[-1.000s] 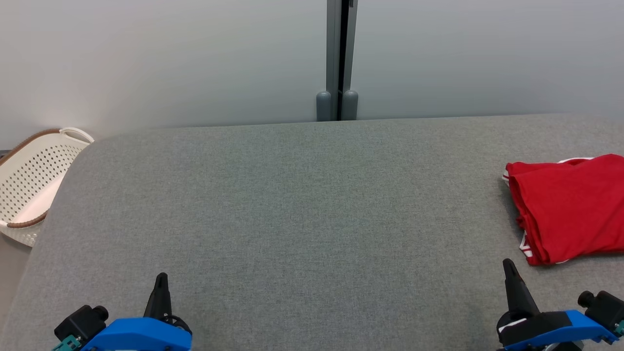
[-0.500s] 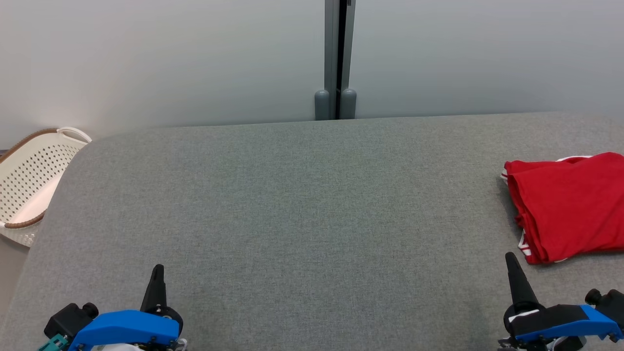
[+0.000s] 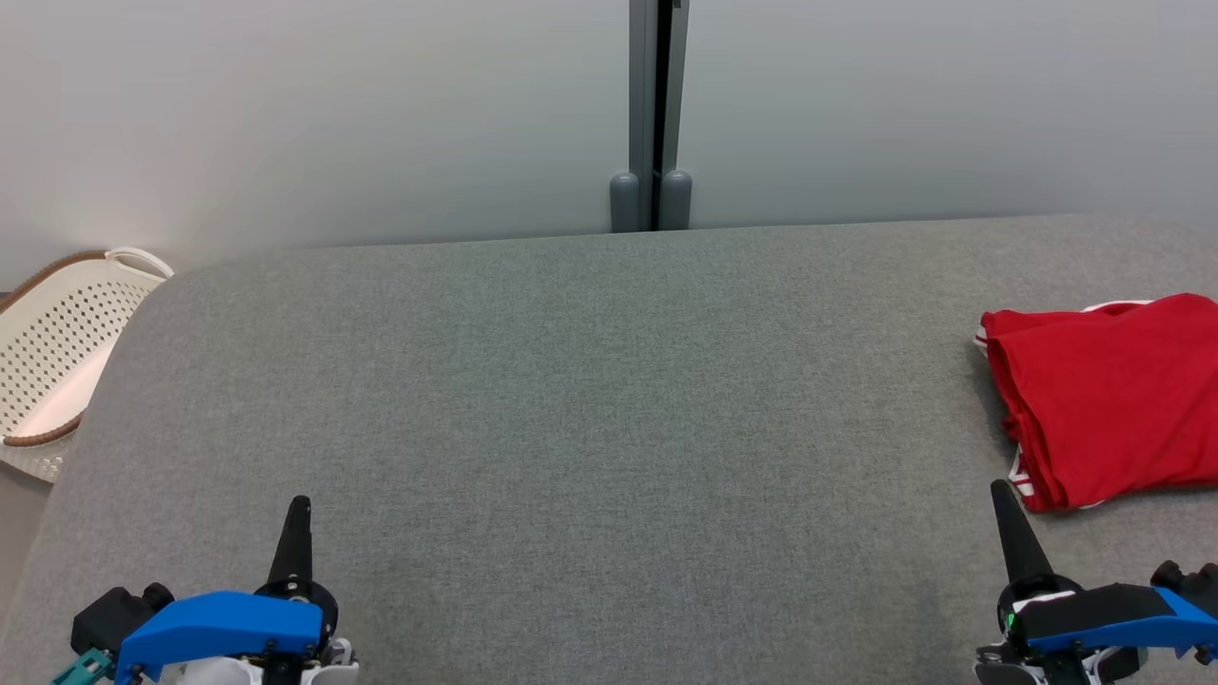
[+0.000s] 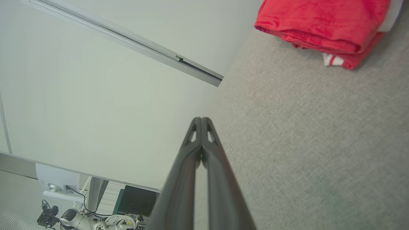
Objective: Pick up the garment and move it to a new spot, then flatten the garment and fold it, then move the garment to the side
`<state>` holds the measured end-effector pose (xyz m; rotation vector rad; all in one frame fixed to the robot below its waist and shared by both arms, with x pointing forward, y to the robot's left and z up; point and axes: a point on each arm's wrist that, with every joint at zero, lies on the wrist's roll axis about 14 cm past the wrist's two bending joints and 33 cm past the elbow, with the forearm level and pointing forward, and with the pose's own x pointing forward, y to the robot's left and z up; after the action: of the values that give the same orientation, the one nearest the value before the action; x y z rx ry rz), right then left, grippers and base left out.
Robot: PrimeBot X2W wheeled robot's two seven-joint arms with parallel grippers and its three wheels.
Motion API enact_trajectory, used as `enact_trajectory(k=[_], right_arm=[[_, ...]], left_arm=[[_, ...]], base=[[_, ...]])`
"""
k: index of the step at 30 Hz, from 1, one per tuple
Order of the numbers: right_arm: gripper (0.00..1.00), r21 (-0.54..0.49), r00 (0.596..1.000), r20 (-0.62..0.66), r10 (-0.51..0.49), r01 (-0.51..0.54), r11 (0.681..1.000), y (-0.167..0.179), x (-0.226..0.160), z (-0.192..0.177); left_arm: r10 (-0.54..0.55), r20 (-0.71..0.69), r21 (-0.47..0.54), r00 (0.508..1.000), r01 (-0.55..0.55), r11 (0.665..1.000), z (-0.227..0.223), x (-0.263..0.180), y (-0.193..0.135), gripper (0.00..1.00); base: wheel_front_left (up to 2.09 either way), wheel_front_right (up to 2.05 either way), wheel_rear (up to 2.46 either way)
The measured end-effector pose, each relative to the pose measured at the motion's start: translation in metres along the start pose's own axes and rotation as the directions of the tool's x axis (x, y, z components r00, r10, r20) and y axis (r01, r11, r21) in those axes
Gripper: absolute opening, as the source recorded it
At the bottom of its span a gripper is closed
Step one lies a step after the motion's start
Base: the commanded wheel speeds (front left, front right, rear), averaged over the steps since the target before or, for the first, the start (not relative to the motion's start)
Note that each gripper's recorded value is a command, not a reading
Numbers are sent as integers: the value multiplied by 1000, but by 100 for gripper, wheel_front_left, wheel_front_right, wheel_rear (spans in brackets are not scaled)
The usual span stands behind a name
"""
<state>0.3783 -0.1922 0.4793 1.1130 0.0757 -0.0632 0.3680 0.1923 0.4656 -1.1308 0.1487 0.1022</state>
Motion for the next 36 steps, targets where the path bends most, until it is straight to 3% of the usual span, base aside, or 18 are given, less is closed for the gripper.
enact_trajectory(k=[20, 36], right_arm=[[0, 175, 1000, 5, 23, -23, 984, 6, 3, 6], [0, 304, 999, 10, 44, -45, 952, 12, 5, 10]], left_arm=[[-49, 17, -173, 999, 51, 984, 9, 5, -12, 0], [-91, 34, -291, 995, 97, 952, 16, 9, -22, 0]], base=[[0, 0, 0], [0, 0, 0]])
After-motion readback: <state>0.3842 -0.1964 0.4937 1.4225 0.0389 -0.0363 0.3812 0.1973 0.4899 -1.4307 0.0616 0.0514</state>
